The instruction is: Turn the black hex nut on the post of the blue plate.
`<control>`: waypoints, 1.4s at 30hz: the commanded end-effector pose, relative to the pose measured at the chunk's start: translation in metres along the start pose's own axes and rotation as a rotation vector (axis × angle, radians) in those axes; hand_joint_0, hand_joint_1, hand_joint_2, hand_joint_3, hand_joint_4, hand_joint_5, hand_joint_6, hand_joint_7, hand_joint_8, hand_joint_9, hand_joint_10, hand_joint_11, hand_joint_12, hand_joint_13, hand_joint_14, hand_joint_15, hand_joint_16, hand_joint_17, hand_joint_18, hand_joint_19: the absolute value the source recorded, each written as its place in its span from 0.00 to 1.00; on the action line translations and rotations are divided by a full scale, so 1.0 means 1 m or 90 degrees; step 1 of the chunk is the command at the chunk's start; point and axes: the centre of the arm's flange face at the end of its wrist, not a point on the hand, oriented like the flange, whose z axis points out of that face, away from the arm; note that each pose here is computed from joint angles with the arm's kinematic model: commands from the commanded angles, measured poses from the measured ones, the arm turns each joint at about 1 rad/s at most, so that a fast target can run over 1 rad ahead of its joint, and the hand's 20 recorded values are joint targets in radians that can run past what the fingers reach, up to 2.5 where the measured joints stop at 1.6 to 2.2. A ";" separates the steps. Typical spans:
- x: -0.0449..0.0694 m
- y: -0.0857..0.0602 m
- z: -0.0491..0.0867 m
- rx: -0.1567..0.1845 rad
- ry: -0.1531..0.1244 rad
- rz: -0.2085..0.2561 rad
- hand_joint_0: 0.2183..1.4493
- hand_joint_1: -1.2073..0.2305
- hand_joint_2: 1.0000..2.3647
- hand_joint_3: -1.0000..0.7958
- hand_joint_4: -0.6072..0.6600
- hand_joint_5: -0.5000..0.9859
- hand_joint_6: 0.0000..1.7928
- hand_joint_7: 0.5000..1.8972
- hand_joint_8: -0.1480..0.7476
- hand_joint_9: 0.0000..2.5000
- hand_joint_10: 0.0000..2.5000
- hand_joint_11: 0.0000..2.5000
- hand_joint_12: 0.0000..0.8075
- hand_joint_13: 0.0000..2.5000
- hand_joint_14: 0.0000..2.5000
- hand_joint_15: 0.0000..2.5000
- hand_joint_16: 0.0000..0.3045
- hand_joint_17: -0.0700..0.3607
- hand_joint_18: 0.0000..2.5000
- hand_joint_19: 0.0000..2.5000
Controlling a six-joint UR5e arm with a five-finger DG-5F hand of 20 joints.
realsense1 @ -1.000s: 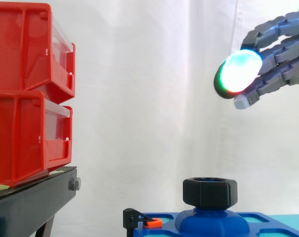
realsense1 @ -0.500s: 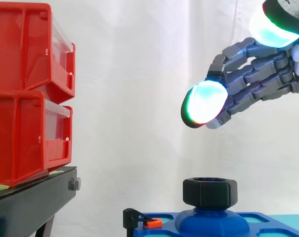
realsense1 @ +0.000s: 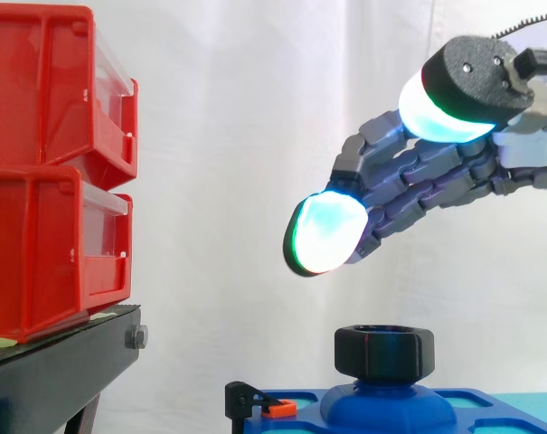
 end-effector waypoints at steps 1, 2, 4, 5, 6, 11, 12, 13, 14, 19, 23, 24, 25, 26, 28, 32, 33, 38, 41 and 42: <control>0.010 0.000 0.010 -0.002 0.004 -0.007 0.20 0.69 0.00 0.28 0.58 0.18 0.28 0.22 0.43 0.09 0.00 0.00 0.48 0.10 0.00 0.04 0.21 0.49 0.02 0.07; 0.009 0.001 0.010 -0.003 0.003 -0.006 0.20 0.69 0.00 0.28 0.58 0.18 0.28 0.22 0.43 0.09 0.00 0.00 0.48 0.10 0.00 0.04 0.21 0.49 0.02 0.07; 0.016 -0.002 0.014 -0.002 0.007 -0.008 0.20 0.69 0.00 0.28 0.58 0.18 0.28 0.22 0.43 0.09 0.00 0.00 0.48 0.10 0.00 0.04 0.21 0.49 0.02 0.07; 0.018 -0.002 0.016 -0.002 0.007 -0.009 0.20 0.69 0.00 0.28 0.58 0.18 0.28 0.22 0.43 0.09 0.00 0.00 0.48 0.10 0.00 0.04 0.21 0.49 0.02 0.07; 0.017 -0.002 0.017 -0.003 0.006 -0.008 0.20 0.69 0.00 0.28 0.58 0.18 0.28 0.22 0.43 0.09 0.00 0.00 0.48 0.10 0.00 0.04 0.21 0.49 0.02 0.07; 0.017 -0.003 0.016 -0.001 0.010 -0.017 0.20 0.69 0.00 0.28 0.57 0.18 0.28 0.22 0.43 0.09 0.00 0.00 0.48 0.10 0.00 0.04 0.21 0.49 0.02 0.07; 0.017 -0.003 0.016 -0.001 0.010 -0.019 0.20 0.69 0.00 0.28 0.57 0.18 0.28 0.22 0.43 0.09 0.00 0.00 0.48 0.10 0.00 0.04 0.21 0.49 0.02 0.07; 0.017 -0.003 0.016 -0.001 0.010 -0.024 0.20 0.69 0.00 0.28 0.57 0.18 0.28 0.22 0.43 0.09 0.00 0.00 0.48 0.10 0.00 0.04 0.21 0.49 0.02 0.07; 0.017 -0.003 0.016 -0.002 0.009 -0.029 0.20 0.69 0.00 0.28 0.57 0.18 0.28 0.22 0.43 0.09 0.00 0.00 0.48 0.10 0.00 0.04 0.21 0.49 0.02 0.07; 0.017 -0.004 0.016 -0.005 0.013 -0.043 0.20 0.69 0.00 0.28 0.57 0.18 0.28 0.22 0.43 0.09 0.00 0.00 0.48 0.10 0.00 0.04 0.21 0.49 0.02 0.07; 0.018 -0.006 0.014 -0.001 0.027 -0.044 0.20 0.69 0.00 0.28 0.57 0.18 0.28 0.22 0.43 0.09 0.00 0.00 0.48 0.10 0.00 0.04 0.21 0.49 0.02 0.07; 0.018 -0.006 0.014 -0.001 0.027 -0.043 0.20 0.69 0.00 0.28 0.57 0.18 0.28 0.22 0.43 0.09 0.00 0.00 0.48 0.10 0.00 0.04 0.21 0.49 0.02 0.07; 0.018 -0.008 0.014 0.000 0.028 -0.044 0.20 0.69 0.00 0.28 0.57 0.18 0.28 0.22 0.43 0.09 0.00 0.00 0.47 0.10 0.00 0.04 0.21 0.49 0.02 0.07; 0.017 -0.007 0.014 0.000 0.028 -0.044 0.20 0.69 0.00 0.28 0.57 0.18 0.28 0.22 0.43 0.09 0.00 0.00 0.48 0.10 0.00 0.04 0.21 0.49 0.02 0.07; 0.017 -0.008 0.013 0.000 0.032 -0.045 0.20 0.69 0.00 0.28 0.57 0.18 0.28 0.22 0.43 0.09 0.00 0.00 0.47 0.10 0.00 0.04 0.21 0.49 0.02 0.07; 0.020 -0.011 0.011 0.007 0.049 -0.051 0.20 0.69 0.00 0.28 0.57 0.18 0.28 0.22 0.43 0.09 0.00 0.00 0.47 0.10 0.00 0.04 0.21 0.49 0.02 0.07; 0.020 -0.012 0.010 0.009 0.050 -0.052 0.20 0.69 0.00 0.28 0.57 0.18 0.28 0.22 0.43 0.09 0.00 0.00 0.47 0.10 0.00 0.04 0.20 0.49 0.02 0.07; 0.018 -0.014 0.011 0.006 0.050 -0.054 0.20 0.69 0.00 0.28 0.57 0.18 0.28 0.22 0.43 0.09 0.00 0.00 0.47 0.10 0.00 0.04 0.20 0.49 0.02 0.07; 0.019 -0.015 0.010 0.004 0.055 -0.057 0.20 0.69 0.00 0.28 0.57 0.18 0.28 0.22 0.43 0.09 0.00 0.00 0.48 0.10 0.00 0.04 0.20 0.49 0.02 0.07; 0.019 -0.015 0.011 0.004 0.056 -0.057 0.20 0.69 0.00 0.28 0.57 0.18 0.28 0.22 0.43 0.09 0.00 0.00 0.48 0.10 0.00 0.04 0.20 0.49 0.02 0.07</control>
